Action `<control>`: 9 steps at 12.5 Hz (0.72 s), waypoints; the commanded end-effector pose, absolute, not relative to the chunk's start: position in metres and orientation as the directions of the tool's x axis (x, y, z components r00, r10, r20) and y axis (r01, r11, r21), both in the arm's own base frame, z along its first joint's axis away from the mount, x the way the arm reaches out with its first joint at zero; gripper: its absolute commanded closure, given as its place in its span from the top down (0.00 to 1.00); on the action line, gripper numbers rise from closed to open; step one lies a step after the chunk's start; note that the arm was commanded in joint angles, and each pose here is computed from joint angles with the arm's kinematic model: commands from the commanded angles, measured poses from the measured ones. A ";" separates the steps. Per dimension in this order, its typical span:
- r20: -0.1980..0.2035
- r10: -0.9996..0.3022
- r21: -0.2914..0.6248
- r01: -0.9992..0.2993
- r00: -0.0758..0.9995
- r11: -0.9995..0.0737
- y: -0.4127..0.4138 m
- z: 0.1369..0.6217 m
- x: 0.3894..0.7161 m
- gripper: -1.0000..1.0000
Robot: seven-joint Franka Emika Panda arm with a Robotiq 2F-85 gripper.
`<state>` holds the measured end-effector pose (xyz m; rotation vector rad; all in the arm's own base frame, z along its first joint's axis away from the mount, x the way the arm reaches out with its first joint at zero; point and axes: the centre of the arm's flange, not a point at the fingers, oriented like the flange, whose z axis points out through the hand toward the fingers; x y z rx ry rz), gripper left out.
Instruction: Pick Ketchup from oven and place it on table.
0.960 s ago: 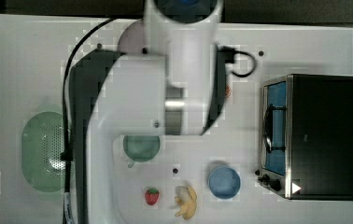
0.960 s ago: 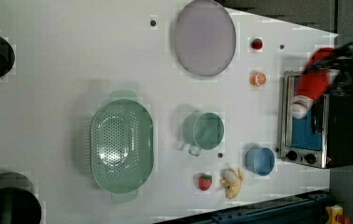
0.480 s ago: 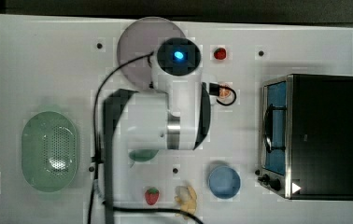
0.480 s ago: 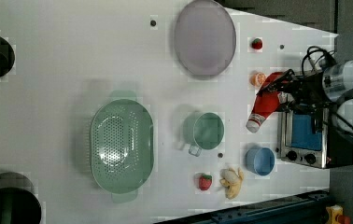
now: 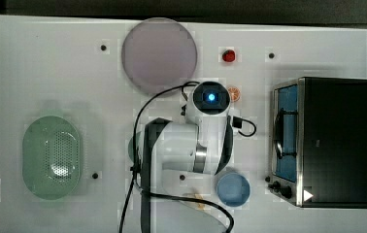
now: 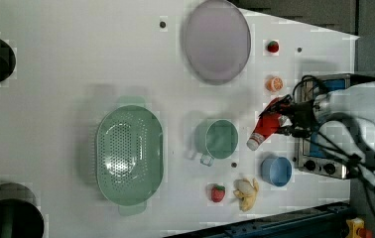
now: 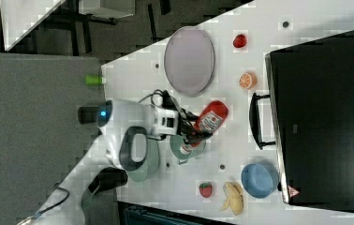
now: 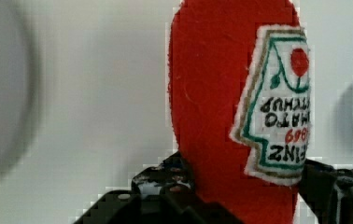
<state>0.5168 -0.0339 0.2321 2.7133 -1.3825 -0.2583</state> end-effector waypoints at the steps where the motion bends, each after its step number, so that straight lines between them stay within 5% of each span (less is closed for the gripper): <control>1: -0.043 -0.816 0.067 -0.813 0.577 -0.579 -0.032 0.238 0.526 0.67; 4: -0.034 -0.820 0.067 -0.817 0.571 -0.572 -0.030 0.227 0.530 1.00; 9: 0.034 -0.819 -0.081 -0.816 0.572 -0.573 -0.025 0.334 0.554 1.00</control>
